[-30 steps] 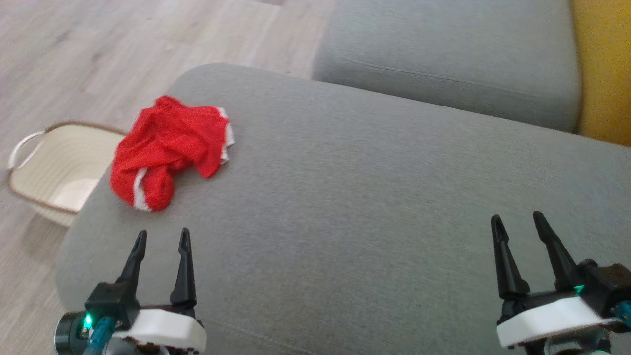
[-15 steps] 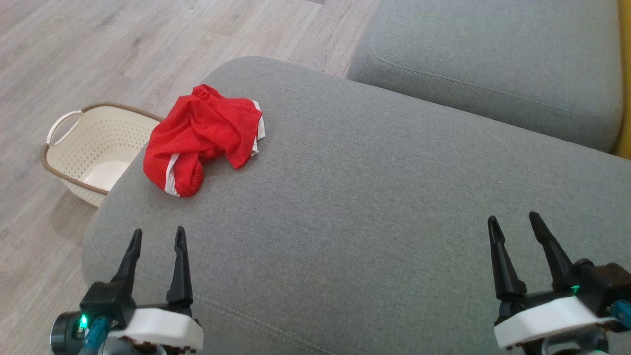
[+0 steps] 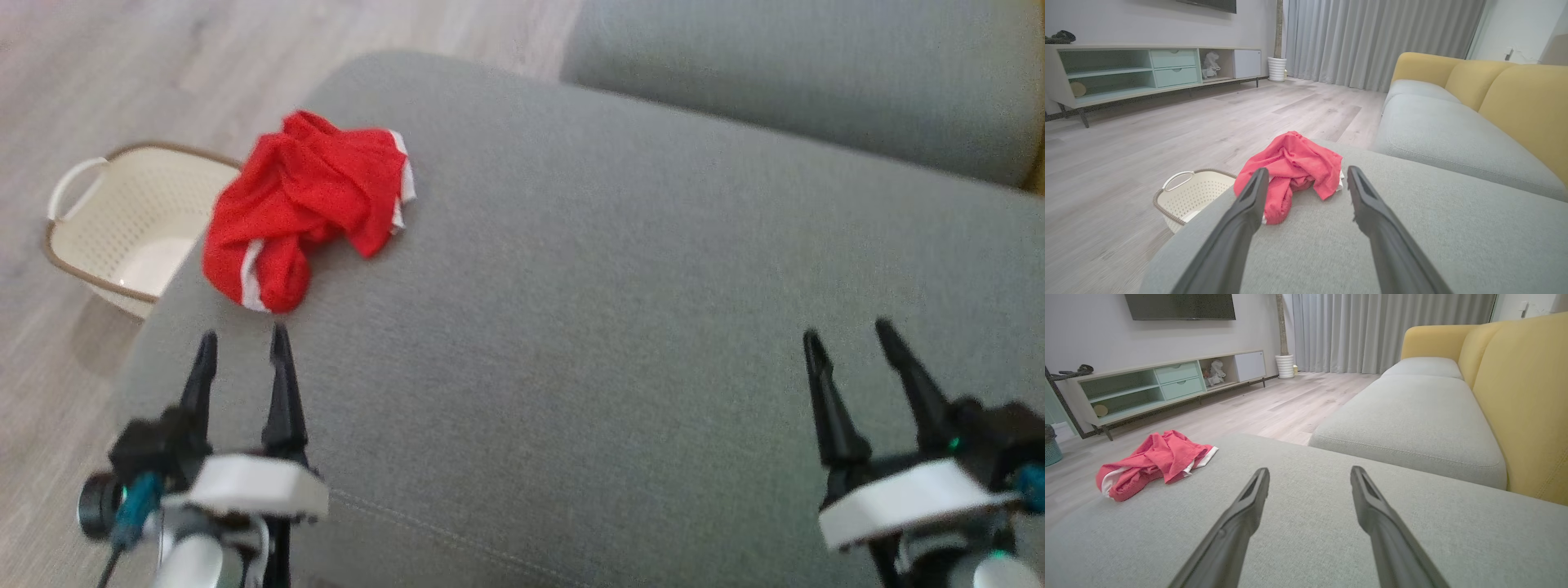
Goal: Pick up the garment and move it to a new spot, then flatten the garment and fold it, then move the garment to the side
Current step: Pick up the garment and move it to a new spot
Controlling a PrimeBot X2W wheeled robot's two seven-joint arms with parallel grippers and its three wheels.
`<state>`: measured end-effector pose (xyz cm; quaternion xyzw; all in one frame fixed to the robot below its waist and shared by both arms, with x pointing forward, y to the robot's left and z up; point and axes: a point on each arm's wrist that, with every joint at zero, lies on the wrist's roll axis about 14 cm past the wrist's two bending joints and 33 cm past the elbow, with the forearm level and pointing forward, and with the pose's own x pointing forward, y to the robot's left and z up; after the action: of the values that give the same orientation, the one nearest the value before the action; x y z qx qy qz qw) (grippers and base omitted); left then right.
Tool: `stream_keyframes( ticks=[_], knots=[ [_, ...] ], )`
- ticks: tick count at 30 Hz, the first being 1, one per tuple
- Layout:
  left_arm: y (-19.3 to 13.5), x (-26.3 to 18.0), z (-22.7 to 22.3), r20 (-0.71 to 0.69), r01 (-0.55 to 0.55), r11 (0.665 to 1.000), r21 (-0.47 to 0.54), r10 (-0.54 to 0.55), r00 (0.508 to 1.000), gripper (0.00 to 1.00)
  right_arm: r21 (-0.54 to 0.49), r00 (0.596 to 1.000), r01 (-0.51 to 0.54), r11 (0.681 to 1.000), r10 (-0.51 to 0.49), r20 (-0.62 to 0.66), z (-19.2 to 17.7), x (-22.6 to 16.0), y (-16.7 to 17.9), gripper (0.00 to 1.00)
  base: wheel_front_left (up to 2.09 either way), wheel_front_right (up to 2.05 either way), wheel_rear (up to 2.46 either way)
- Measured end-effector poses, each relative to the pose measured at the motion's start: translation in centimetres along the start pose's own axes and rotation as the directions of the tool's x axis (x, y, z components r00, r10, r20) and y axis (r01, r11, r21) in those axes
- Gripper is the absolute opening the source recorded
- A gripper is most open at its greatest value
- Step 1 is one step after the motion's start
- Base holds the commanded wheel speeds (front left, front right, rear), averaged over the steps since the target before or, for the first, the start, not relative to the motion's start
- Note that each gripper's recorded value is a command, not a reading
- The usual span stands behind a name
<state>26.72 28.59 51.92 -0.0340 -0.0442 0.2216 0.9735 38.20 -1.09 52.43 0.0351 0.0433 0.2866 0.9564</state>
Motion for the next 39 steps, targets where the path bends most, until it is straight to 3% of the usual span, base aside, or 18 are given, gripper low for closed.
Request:
stream_keyframes(
  ticks=[5, 13, 22, 30, 31, 32, 33, 39],
  knots=[
    [-0.9, 3.6, -1.6, -0.045, 0.024, 1.000, 0.017, -0.023, 0.999, 1.00, -0.012, 1.000, 0.017, 1.000, -0.017, 0.023, 0.9, 1.6, -1.9, 1.00, 0.00, 0.00, 0.00],
    [-2.1, 11.9, -5.5, -0.150, 0.098, 0.993, 0.059, -0.088, 0.985, 1.00, -0.021, 0.997, 0.068, 0.997, -0.069, -0.029, -1.5, 3.4, -6.3, 1.00, 0.00, 0.00, 0.00],
    [-1.6, 15.5, -15.4, -0.443, 0.148, 0.981, 0.124, -0.079, 0.893, 1.00, 0.001, 0.990, 0.113, 0.994, -0.113, -0.079, -4.6, 5.1, -9.6, 1.00, 0.00, 0.00, 0.00],
    [-1.8, 18.1, -18.2, -0.531, 0.202, 0.962, 0.182, -0.077, 0.844, 1.00, 0.016, 0.982, 0.148, 0.989, -0.145, -0.121, -6.6, 5.0, -11.3, 1.00, 0.00, 0.00, 0.00],
    [-1.9, 18.2, -18.4, -0.538, 0.203, 0.962, 0.182, -0.076, 0.840, 0.90, 0.019, 0.982, 0.150, 0.989, -0.147, -0.120, -6.6, 5.1, -11.4, 1.00, 0.00, 0.00, 0.00],
    [-1.9, 18.3, -18.5, -0.543, 0.204, 0.961, 0.184, -0.074, 0.837, 0.41, 0.018, 0.982, 0.151, 0.988, -0.148, -0.119, -6.6, 5.1, -11.5, 1.00, 0.00, 0.00, 0.00],
    [-1.9, 18.4, -18.5, -0.543, 0.209, 0.959, 0.189, -0.076, 0.836, 0.00, 0.017, 0.982, 0.152, 0.988, -0.149, -0.118, -6.5, 5.1, -11.5, 1.00, 0.00, 0.00, 0.00],
    [-3.0, 19.9, -15.9, -0.465, 0.224, 0.956, 0.189, -0.114, 0.878, 0.00, 0.013, 0.983, 0.155, 0.988, -0.153, -0.096, -5.8, 4.9, -11.5, 1.00, 0.00, 0.00, 0.00]
  ],
)
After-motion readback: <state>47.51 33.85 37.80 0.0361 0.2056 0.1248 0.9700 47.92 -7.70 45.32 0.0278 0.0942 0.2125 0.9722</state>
